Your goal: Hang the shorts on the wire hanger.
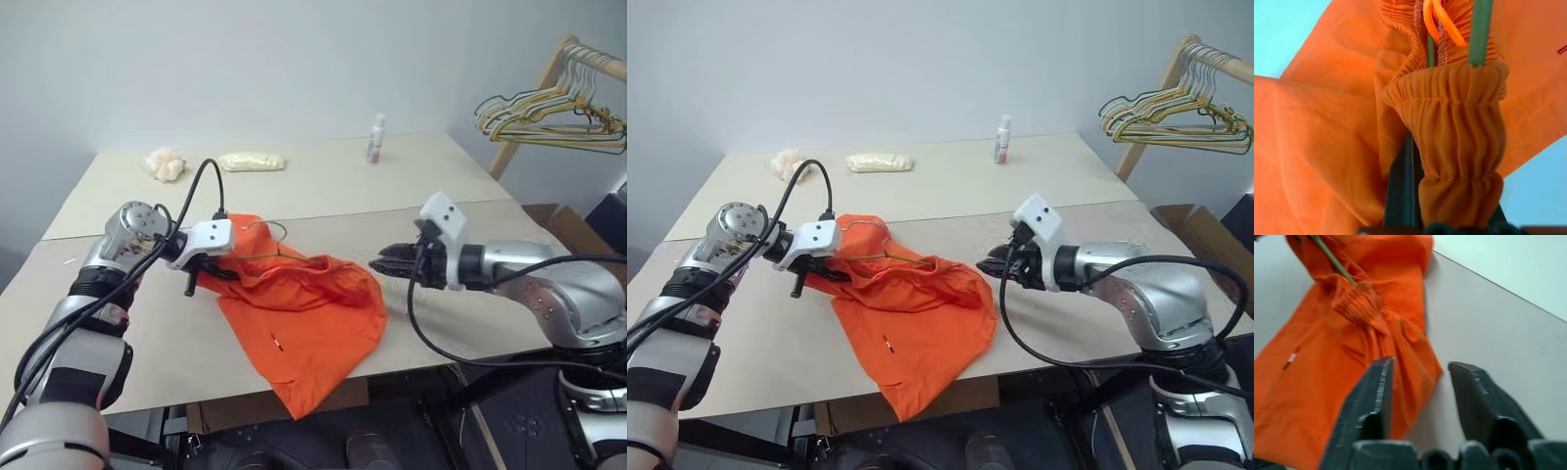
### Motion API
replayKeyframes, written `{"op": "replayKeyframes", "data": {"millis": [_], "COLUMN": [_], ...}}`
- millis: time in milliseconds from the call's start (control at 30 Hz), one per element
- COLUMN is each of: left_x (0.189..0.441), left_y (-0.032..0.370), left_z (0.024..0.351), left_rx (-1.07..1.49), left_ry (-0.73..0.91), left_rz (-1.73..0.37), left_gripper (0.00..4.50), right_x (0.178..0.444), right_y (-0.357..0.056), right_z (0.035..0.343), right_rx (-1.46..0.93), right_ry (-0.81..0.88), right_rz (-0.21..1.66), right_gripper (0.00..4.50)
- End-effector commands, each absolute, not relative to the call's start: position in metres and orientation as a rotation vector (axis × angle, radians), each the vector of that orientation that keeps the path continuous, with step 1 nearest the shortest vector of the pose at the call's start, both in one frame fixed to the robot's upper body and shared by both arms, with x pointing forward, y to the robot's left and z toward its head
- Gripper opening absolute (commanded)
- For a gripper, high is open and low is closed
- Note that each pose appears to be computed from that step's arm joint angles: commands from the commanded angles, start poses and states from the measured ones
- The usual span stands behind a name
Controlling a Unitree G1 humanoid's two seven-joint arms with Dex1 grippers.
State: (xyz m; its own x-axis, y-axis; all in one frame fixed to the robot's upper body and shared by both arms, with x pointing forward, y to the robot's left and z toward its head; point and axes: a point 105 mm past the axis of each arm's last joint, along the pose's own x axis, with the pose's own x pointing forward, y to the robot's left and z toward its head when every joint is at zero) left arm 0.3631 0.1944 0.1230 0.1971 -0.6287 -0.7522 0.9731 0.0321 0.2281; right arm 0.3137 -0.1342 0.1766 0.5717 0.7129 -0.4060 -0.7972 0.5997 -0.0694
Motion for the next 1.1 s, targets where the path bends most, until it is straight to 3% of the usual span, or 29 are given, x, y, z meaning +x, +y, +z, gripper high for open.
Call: {"op": "replayKeyframes", "data": {"millis": [33, 333, 667, 1100], "left_x": [0.368, 0.373, 0.369, 0.369], "left_y": [0.193, 0.187, 0.181, 0.177], "left_z": [0.145, 0.156, 0.156, 0.16], "left_rx": [0.862, 0.867, 0.863, 0.872], "left_ry": [0.446, 0.393, 0.359, 0.333], "left_rz": [-1.309, -1.299, -1.323, -1.334], "left_gripper": [0.0, 0.0, 0.0, 0.0], "right_x": [0.317, 0.301, 0.344, 0.348], "right_y": [-0.144, -0.093, -0.09, -0.058], "right_z": [0.209, 0.198, 0.181, 0.156], "right_rx": [-0.319, -0.574, -0.785, -0.853], "right_ry": [0.26, 0.383, 0.434, 0.559], "right_rz": [0.845, 1.034, 0.926, 1.173], "right_gripper": [3.54, 3.54, 3.54, 3.54]}}
